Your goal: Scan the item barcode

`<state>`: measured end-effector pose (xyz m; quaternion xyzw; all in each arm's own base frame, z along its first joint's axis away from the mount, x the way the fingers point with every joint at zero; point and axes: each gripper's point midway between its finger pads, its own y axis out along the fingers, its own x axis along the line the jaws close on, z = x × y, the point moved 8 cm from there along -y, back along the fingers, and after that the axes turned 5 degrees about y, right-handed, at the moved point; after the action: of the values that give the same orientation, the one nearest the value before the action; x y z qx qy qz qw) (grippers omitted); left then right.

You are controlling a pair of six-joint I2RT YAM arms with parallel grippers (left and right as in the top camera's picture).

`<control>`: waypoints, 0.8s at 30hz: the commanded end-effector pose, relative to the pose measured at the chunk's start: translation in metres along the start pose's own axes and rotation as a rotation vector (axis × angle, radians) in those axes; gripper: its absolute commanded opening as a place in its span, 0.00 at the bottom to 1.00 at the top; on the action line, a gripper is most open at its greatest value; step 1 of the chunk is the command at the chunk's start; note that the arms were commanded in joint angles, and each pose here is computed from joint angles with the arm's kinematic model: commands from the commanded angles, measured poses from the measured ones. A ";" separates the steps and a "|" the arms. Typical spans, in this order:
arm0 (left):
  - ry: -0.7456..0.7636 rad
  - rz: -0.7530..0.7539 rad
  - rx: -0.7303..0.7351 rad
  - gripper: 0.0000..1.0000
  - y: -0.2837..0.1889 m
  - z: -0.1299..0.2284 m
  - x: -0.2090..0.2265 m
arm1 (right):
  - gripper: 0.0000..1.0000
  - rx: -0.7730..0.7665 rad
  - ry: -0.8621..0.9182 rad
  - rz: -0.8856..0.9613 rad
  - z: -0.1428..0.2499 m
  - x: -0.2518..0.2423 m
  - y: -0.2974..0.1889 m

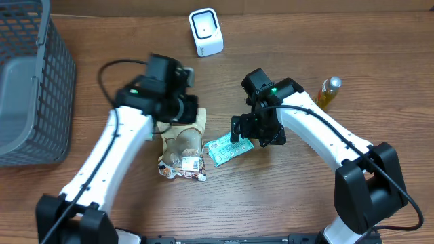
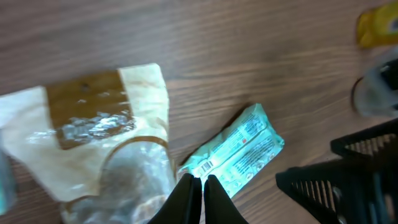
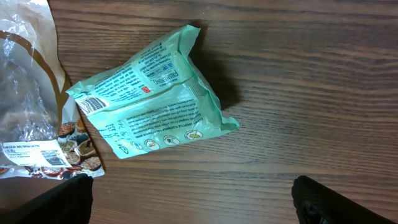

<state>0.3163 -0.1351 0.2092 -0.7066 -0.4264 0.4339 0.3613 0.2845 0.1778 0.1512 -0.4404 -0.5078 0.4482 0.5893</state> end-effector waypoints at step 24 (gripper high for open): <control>-0.069 -0.037 0.426 0.18 0.093 0.054 -0.008 | 1.00 -0.038 -0.016 -0.017 -0.002 0.003 -0.011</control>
<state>0.2957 -0.1706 0.1138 -0.5979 -0.3704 0.5132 0.4919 0.2845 0.1778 0.1512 -0.4406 -0.5077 0.4482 0.5893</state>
